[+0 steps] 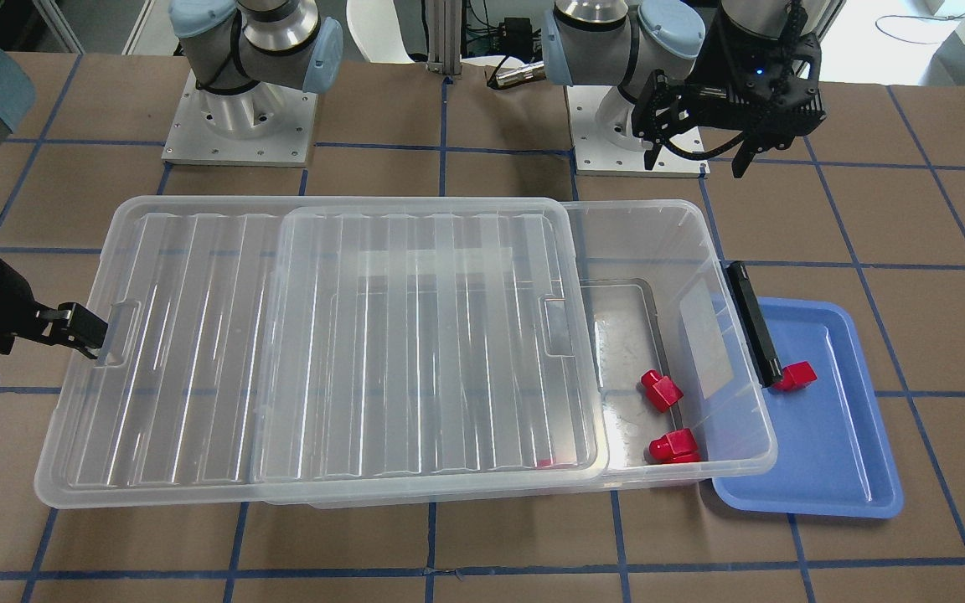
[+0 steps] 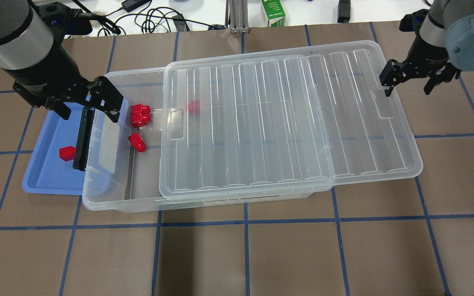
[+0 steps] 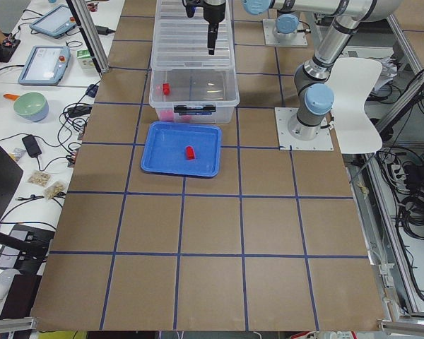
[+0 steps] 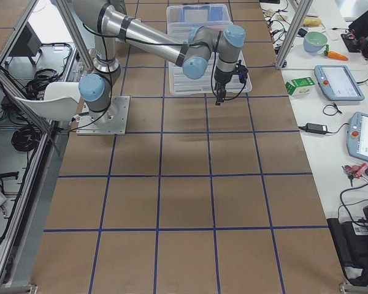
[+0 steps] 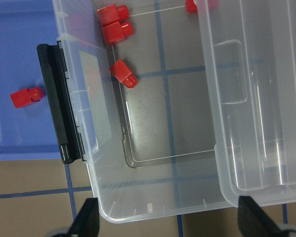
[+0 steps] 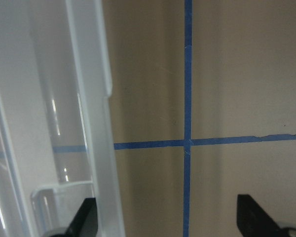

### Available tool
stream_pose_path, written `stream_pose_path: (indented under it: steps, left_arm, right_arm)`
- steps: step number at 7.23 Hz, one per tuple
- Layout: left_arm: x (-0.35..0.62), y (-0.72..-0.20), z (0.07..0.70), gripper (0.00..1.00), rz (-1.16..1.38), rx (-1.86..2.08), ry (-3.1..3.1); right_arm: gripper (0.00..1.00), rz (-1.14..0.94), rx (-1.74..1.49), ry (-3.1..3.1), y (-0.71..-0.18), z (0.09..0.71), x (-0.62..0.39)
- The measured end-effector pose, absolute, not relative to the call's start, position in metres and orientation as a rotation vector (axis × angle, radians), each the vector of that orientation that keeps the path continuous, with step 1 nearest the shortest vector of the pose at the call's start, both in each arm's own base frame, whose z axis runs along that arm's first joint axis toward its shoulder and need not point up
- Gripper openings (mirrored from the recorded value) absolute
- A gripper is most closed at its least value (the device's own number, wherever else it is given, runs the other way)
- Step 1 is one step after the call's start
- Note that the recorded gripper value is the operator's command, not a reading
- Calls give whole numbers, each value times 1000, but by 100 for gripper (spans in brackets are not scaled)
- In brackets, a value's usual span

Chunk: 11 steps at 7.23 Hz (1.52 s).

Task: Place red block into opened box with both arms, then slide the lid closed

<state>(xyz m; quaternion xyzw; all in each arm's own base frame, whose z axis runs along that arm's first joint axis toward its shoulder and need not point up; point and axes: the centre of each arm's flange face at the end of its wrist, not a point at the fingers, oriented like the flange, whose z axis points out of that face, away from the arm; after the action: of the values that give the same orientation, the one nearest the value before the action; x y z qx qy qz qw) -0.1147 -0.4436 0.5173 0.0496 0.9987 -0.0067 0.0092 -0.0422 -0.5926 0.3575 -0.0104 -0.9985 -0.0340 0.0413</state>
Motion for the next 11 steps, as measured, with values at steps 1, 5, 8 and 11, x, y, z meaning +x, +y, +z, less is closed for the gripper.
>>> stream_pose_path:
  steps: [1,5,8,11]
  left_arm:
    - [-115,-444,517,100,-21,155,3119]
    - [-115,-442,517,100,-20,156,3119]
    - [-115,-436,511,100,-4,155,3122]
    - [-115,-432,507,100,4,159,3124]
  right_arm:
    - [100,-106,-29,-3058,-592,358,-49]
    - [100,-118,-16,-3045,-590,357,-58]
    - [100,-106,-12,-3047,-589,362,-56]
    - [100,-36,-22,-3114,-557,418,-32]
